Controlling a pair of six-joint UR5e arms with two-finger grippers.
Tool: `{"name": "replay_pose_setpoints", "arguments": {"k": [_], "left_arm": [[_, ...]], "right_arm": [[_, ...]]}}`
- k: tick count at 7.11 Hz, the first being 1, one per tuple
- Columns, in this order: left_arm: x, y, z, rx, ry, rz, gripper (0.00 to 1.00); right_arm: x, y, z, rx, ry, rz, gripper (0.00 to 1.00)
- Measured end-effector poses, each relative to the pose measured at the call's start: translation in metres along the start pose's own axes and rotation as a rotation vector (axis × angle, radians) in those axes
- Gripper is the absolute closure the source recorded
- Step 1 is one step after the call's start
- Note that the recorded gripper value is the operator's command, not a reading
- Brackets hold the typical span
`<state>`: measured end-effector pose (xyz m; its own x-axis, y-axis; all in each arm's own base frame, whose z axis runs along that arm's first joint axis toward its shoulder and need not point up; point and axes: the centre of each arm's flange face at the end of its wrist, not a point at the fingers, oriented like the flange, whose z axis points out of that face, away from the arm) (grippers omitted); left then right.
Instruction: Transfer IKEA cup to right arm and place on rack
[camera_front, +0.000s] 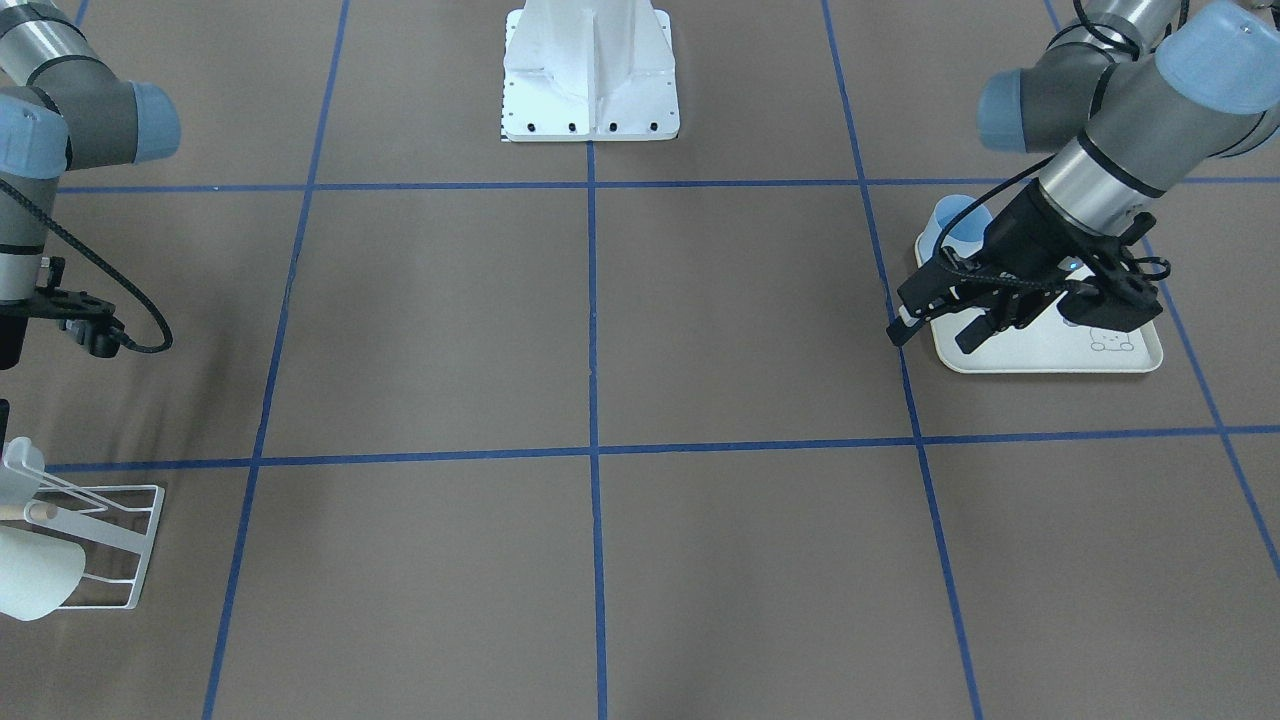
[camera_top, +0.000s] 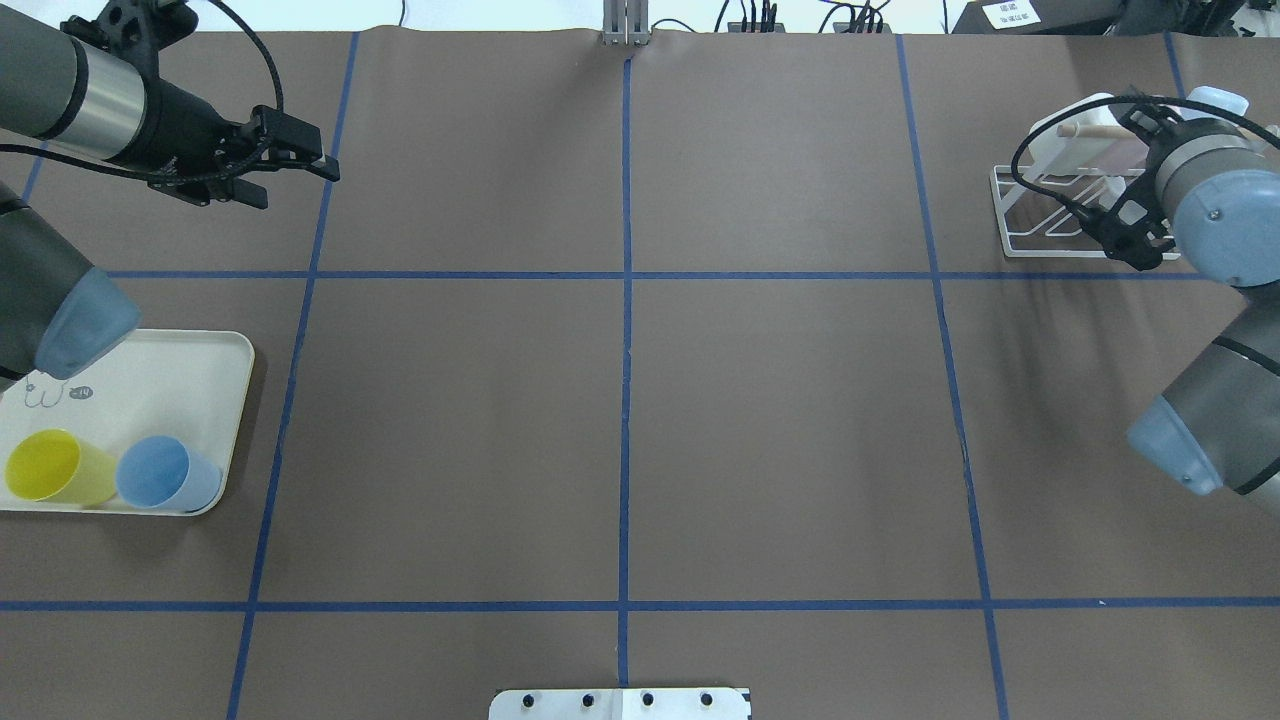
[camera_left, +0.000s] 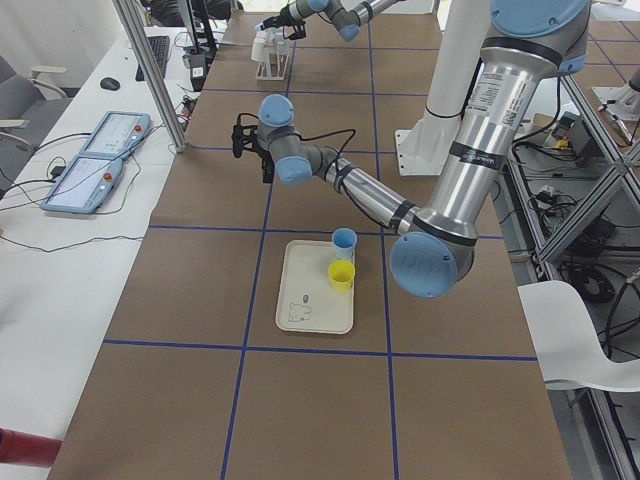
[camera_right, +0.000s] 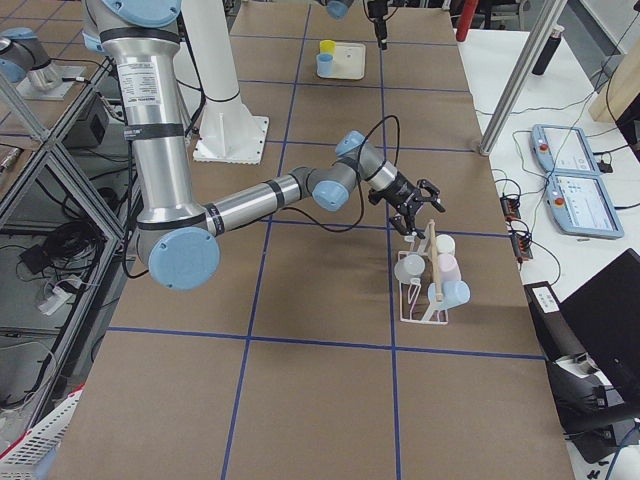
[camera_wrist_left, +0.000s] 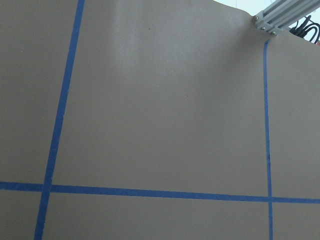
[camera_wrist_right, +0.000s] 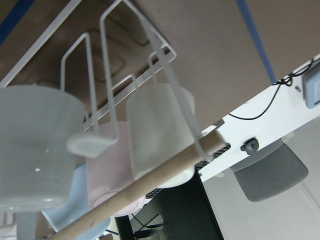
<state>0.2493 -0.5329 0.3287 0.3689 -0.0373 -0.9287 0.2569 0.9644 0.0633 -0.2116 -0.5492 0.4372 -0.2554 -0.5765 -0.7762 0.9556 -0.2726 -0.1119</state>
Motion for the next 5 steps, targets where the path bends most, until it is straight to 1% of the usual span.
{"name": "replay_pose_setpoints", "arguments": {"k": [1,2,3,4,5], "left_arm": [[-0.018,0.007,-0.009,0.002,-0.014,0.037,0.0],[-0.046,0.011,-0.021,0.01,-0.043,0.088,0.0],[-0.079,0.013,-0.033,0.017,-0.079,0.139,0.0],[-0.113,0.017,-0.043,0.018,-0.118,0.185,0.0],[-0.145,0.028,-0.051,0.006,-0.156,0.219,0.0]], "right_arm": [[0.01,0.0,-0.013,0.051,0.02,0.144,0.01],[0.016,-0.002,-0.026,0.11,0.025,0.313,0.01],[0.021,-0.003,-0.038,0.171,0.019,0.478,0.0],[0.025,-0.006,-0.05,0.241,-0.007,0.682,0.0],[0.029,-0.011,-0.061,0.32,-0.064,0.939,0.0]]}}
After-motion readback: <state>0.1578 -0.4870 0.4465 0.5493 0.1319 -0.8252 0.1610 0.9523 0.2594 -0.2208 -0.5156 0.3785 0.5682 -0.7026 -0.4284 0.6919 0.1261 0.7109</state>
